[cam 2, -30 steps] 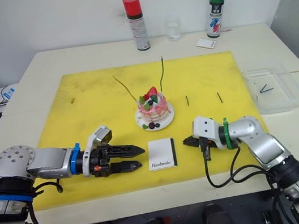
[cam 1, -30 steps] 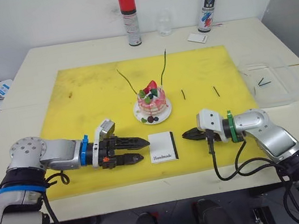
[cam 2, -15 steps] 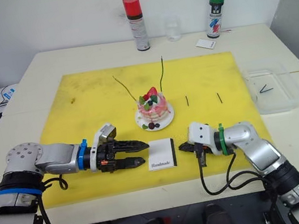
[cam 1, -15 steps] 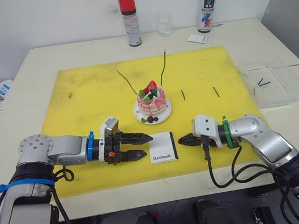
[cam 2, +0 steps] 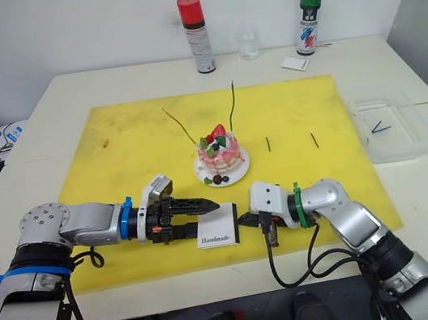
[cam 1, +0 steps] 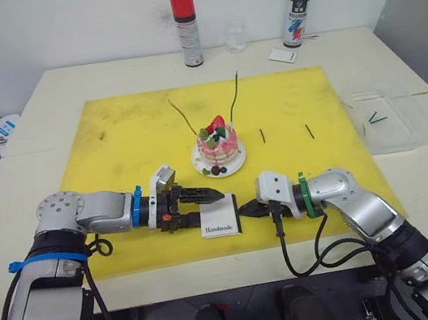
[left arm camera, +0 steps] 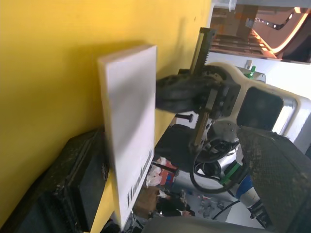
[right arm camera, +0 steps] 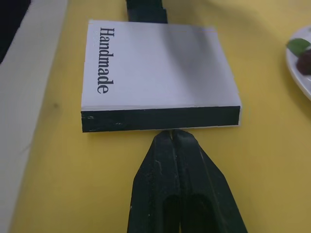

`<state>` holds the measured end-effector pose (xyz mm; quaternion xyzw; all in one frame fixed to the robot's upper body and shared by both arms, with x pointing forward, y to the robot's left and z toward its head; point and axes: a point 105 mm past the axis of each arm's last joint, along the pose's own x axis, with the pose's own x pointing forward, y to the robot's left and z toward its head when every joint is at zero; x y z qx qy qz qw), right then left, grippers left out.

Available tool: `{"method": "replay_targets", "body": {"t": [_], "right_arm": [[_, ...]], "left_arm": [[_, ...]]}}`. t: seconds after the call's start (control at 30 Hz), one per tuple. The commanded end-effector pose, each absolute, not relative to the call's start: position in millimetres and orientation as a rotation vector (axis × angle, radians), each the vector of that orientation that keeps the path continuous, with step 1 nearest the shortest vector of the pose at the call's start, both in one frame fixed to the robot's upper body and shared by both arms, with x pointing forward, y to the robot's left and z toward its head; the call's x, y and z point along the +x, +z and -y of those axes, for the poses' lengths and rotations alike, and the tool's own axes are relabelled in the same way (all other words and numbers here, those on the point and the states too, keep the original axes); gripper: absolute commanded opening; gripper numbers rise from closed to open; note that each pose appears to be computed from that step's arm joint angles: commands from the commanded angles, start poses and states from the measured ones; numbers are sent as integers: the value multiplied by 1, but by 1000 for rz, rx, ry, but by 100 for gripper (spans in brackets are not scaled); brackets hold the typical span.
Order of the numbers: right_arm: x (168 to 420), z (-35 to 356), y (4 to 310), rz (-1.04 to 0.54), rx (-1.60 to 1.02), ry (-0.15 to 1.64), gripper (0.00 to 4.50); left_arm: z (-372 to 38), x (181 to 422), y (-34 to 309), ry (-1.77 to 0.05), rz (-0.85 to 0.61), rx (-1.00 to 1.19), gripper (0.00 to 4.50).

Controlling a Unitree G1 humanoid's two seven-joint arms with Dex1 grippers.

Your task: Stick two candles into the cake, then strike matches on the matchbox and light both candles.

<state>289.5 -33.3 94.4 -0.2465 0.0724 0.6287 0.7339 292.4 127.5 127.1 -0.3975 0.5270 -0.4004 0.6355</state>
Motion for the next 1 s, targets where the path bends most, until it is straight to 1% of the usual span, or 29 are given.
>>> {"method": "replay_targets", "body": {"t": [0.03, 0.53, 0.83, 1.0], "right_arm": [[285, 29, 96, -155, -547, 1415, 4], [285, 38, 96, -176, -562, 1420, 4], [287, 20, 101, -138, -534, 1423, 4], [291, 24, 102, -148, -531, 1405, 4]], "left_arm": [[-121, 291, 128, -942, -1196, -905, 450], [-119, 286, 127, -962, -1187, -886, 450], [-118, 285, 128, -972, -1184, -874, 450], [-116, 284, 129, -985, -1182, -861, 450]]}}
